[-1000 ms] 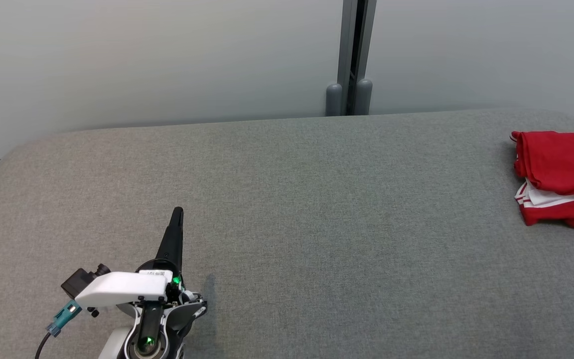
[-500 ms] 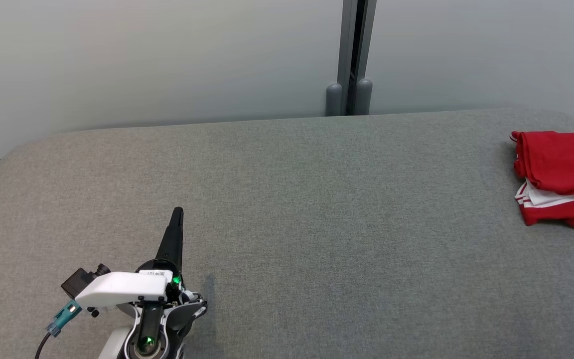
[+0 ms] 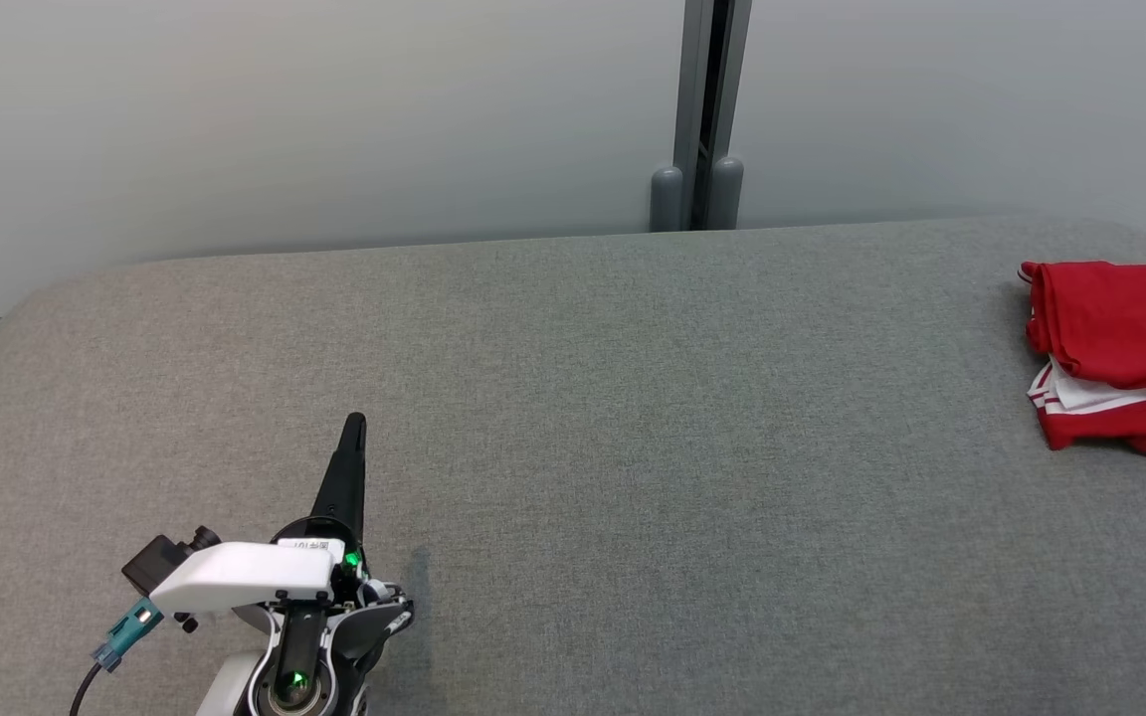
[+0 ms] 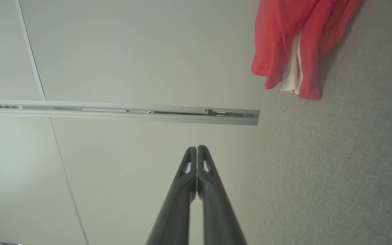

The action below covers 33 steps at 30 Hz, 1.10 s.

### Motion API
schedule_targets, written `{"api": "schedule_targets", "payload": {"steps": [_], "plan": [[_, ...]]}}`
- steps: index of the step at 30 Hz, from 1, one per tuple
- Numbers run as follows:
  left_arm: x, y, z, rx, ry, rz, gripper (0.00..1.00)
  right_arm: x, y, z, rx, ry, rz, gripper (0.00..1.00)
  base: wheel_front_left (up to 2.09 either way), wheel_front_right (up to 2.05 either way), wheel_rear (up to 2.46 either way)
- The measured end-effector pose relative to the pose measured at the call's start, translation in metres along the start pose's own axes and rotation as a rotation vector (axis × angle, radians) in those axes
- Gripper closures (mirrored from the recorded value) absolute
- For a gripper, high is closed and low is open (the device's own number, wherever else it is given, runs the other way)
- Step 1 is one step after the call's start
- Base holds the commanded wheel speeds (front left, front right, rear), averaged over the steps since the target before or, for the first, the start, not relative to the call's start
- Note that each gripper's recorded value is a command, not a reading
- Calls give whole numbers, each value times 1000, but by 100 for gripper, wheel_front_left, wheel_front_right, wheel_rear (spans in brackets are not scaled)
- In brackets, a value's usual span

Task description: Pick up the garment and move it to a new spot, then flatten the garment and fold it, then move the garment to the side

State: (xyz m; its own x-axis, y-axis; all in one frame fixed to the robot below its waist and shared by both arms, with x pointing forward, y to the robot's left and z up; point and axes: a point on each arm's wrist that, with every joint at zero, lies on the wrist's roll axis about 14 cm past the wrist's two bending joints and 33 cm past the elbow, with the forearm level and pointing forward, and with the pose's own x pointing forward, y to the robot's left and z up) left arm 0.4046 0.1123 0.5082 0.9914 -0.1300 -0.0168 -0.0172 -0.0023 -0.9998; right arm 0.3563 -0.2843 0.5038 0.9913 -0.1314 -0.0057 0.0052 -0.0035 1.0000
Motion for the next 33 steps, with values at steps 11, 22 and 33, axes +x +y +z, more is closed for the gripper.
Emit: {"api": "schedule_targets", "payload": {"steps": [11,22,33], "plan": [[0,0,0,0,0,0,100,0,0,0,0,0,0,100,0,0,0],[0,0,0,0,0,0,100,0,0,0,0,0,0,100,0,0,0],[0,0,0,0,0,0,100,0,0,0,0,0,0,100,0,0,0]]}}
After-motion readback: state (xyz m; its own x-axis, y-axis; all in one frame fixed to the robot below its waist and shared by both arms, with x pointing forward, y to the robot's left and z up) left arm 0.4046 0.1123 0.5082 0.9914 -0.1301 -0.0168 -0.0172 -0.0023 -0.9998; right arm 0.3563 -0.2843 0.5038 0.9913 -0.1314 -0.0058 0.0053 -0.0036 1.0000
